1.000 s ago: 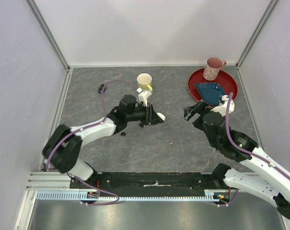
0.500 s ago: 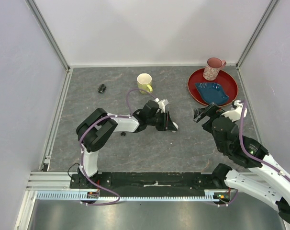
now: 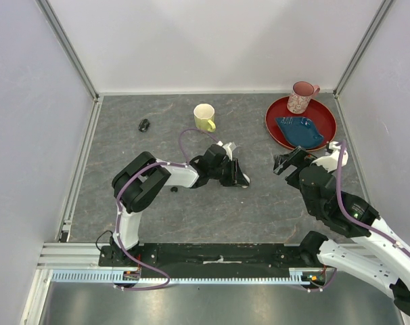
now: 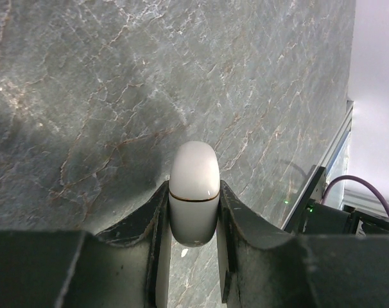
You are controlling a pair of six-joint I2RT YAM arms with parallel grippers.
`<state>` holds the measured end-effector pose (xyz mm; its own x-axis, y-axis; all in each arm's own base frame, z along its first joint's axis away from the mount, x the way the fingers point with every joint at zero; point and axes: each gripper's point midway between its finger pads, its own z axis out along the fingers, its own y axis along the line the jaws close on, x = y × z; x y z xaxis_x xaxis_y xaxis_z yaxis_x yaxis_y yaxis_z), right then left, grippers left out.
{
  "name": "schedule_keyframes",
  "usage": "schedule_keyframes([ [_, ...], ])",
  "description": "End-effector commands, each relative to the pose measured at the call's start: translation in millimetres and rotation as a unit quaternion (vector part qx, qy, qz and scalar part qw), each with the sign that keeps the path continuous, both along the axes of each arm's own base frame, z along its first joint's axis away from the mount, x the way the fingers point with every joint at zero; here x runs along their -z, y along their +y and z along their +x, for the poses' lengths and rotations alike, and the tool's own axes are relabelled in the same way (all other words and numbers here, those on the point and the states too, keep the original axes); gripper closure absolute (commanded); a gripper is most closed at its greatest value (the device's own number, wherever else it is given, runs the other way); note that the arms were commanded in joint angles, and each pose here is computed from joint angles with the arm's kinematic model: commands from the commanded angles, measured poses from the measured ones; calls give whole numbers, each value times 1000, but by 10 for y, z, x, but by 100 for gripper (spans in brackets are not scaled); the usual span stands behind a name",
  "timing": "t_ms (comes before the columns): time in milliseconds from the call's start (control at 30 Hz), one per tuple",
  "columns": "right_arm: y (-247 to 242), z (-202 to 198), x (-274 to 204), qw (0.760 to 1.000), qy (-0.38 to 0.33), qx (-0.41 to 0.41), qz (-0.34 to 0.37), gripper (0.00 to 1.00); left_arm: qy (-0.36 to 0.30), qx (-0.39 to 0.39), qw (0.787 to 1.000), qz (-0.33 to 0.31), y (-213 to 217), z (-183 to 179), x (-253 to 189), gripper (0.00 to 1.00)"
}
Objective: Insert the wireless bluetooth earbuds into the charging case
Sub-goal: Place the charging case at the center of the board.
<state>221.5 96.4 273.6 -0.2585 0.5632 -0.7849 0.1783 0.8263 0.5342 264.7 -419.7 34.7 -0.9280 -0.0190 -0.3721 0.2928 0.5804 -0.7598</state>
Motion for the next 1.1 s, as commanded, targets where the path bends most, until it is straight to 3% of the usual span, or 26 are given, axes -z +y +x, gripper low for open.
schedule_keyframes([
  [0,-11,-8,-56,1000,-6,-2,1,2,-2,-19,1000,6,7,42,-14,74],
  [667,-72,-43,-30,1000,-12,4,7,2,-29,-23,997,61,233,7,49,64],
  [767,-78,-47,-26,1000,-12,4,8,2,-32,-20,997,63,250,6,42,57],
  [1067,-90,-55,-22,1000,-14,4,8,2,-48,-29,994,88,371,12,4,56],
])
